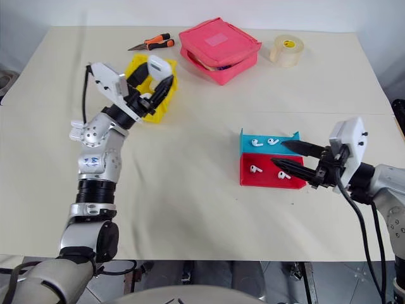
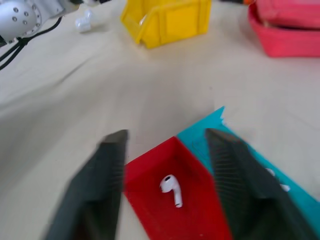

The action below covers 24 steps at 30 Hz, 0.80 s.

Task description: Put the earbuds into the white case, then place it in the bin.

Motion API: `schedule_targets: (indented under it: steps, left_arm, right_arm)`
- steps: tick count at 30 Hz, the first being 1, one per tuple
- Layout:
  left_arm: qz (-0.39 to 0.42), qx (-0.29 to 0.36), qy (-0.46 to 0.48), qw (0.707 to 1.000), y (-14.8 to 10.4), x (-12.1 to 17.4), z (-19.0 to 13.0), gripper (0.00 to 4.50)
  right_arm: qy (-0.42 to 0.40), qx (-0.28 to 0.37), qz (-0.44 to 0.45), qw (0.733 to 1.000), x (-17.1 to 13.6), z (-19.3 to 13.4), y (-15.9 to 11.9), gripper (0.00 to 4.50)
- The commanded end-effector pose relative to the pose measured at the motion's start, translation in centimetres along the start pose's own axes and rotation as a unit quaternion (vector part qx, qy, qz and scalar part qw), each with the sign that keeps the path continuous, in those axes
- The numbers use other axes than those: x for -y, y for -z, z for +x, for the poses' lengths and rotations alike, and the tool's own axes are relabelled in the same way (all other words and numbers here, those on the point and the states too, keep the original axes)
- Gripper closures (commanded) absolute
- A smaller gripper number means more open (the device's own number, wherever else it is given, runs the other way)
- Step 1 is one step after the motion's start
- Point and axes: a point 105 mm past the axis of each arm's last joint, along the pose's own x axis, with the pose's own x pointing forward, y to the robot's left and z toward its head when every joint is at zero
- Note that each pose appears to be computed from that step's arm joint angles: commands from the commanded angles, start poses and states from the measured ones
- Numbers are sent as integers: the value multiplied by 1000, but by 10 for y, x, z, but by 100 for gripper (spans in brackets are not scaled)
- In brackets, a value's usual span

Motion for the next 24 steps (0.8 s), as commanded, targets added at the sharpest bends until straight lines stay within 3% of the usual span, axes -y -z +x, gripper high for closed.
schedule_targets:
  steps: [1,3,7,12,16,19,24]
  left_arm:
    - [22,-38,-41,998,5,-18,-7,171]
    - [17,-61,-51,997,13,-23,-7,171]
    - [12,-109,-59,992,29,-32,-2,171]
    - [30,-132,-73,988,33,-41,2,8]
    - [49,-132,-63,988,27,-43,3,4]
    - [83,-95,-23,992,1,-35,-1,4]
    - [82,-76,15,994,-25,-36,-35,4]
  right_arm:
    - [-6,32,-11,999,0,-2,-11,71]
    - [-8,31,-11,999,1,0,-9,5]
    - [-15,35,-11,999,1,4,-10,2]
    - [-19,37,-16,999,4,6,-13,0]
    - [-23,40,-23,999,8,10,-16,0]
    - [-27,60,-33,997,14,13,-24,0]
    - [-39,74,-44,996,26,18,-24,0]
